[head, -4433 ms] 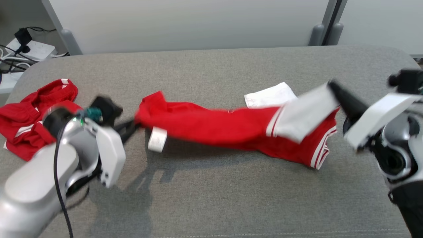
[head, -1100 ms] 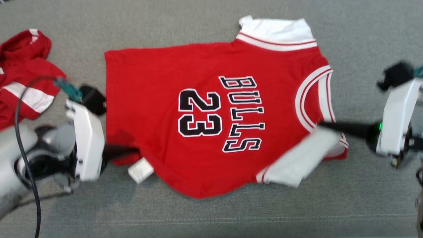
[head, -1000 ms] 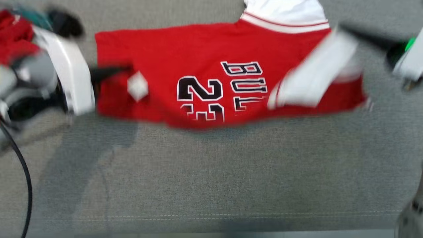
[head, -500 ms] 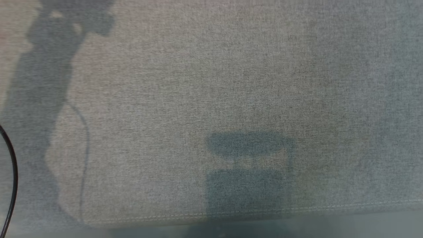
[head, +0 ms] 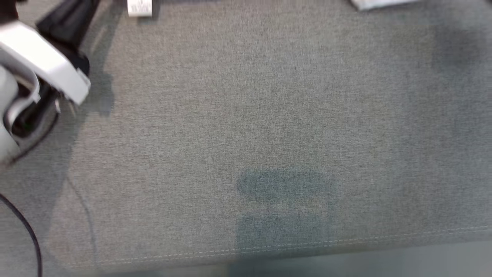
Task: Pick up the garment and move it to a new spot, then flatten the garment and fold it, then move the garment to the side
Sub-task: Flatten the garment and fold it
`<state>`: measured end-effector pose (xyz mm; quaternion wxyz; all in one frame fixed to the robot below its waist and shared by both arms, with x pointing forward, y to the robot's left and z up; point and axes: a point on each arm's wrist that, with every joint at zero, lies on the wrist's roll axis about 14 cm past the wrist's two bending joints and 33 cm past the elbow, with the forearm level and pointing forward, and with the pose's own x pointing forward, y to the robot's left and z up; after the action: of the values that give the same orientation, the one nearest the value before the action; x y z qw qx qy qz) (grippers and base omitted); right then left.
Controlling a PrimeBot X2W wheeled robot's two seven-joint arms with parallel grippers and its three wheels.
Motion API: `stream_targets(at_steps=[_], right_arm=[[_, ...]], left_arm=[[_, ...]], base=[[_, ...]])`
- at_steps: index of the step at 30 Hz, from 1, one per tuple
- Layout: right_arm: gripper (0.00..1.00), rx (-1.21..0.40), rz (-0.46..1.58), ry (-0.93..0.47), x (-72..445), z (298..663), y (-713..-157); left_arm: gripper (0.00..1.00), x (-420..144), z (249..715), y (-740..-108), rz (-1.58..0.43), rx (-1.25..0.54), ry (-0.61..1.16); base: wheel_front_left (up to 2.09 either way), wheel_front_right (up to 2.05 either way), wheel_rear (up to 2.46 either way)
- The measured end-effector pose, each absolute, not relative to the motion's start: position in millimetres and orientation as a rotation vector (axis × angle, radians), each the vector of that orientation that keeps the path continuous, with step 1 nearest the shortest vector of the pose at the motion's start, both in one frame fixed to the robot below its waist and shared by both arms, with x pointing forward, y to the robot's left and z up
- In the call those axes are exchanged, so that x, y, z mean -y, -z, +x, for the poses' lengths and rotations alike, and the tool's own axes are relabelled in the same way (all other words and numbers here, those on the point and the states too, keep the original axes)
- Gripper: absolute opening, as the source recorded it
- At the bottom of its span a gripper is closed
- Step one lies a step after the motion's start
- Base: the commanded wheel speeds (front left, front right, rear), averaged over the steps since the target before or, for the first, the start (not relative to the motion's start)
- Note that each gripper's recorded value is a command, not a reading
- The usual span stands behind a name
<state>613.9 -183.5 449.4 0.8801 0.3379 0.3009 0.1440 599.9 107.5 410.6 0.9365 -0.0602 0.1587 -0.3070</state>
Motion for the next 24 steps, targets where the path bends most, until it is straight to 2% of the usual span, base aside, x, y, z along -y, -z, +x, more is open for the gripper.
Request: stream_targets(at_steps=[7, 24], right_arm=[[0.0, -0.793, 0.762, -0.381, 165.3, 536.2, -433.5], [0.0, -0.91, 0.841, -0.495, 129.6, 408.7, -450.9]], left_arm=[[0.0, -114.9, 546.1, -415.0, -0.171, -0.335, 0.589], [0.0, -145.1, 438.6, -433.7, -0.096, -0.339, 0.491]], base=[[0.0, 0.0, 0.0], [0.0, 0.0, 0.0]])
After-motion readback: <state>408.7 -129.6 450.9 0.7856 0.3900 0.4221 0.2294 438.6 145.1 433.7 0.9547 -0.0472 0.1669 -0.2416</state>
